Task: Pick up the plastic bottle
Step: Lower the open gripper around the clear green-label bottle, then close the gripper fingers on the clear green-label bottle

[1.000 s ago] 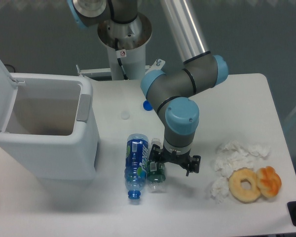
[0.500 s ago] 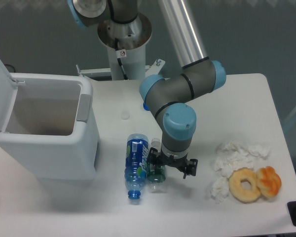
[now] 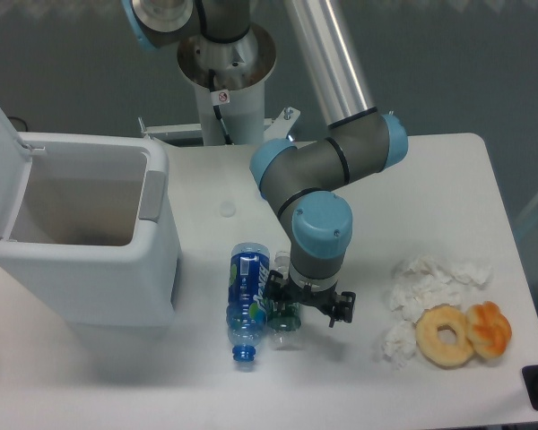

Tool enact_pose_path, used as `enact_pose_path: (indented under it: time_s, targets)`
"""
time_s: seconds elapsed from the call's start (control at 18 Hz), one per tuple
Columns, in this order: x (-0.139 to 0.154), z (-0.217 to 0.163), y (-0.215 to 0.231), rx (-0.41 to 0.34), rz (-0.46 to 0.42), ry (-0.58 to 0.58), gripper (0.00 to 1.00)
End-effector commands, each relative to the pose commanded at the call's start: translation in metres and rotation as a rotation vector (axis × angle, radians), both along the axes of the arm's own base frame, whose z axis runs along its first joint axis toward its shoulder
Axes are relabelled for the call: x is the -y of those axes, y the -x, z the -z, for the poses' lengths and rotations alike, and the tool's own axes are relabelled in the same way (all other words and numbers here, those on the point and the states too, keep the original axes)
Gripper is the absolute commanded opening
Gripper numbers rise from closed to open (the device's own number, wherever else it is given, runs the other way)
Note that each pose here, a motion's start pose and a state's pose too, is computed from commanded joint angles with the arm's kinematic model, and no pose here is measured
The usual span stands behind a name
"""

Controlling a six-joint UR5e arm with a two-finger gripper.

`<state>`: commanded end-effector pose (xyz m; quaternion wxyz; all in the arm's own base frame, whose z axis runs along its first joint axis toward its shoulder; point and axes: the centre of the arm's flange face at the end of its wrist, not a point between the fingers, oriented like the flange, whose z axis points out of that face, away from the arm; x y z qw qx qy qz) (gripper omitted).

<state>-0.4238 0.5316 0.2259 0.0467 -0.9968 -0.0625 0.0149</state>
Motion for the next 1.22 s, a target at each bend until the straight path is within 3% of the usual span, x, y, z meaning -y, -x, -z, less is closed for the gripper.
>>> enact_pose_path:
  time_s: [0.67, 1.22]
  targets:
    - [-0.022, 0.011, -0.008, 0.004, -0.049, -0.006, 1.00]
    - [-0.015, 0.022, -0.015, 0.024, -0.063, 0.016, 1.00]
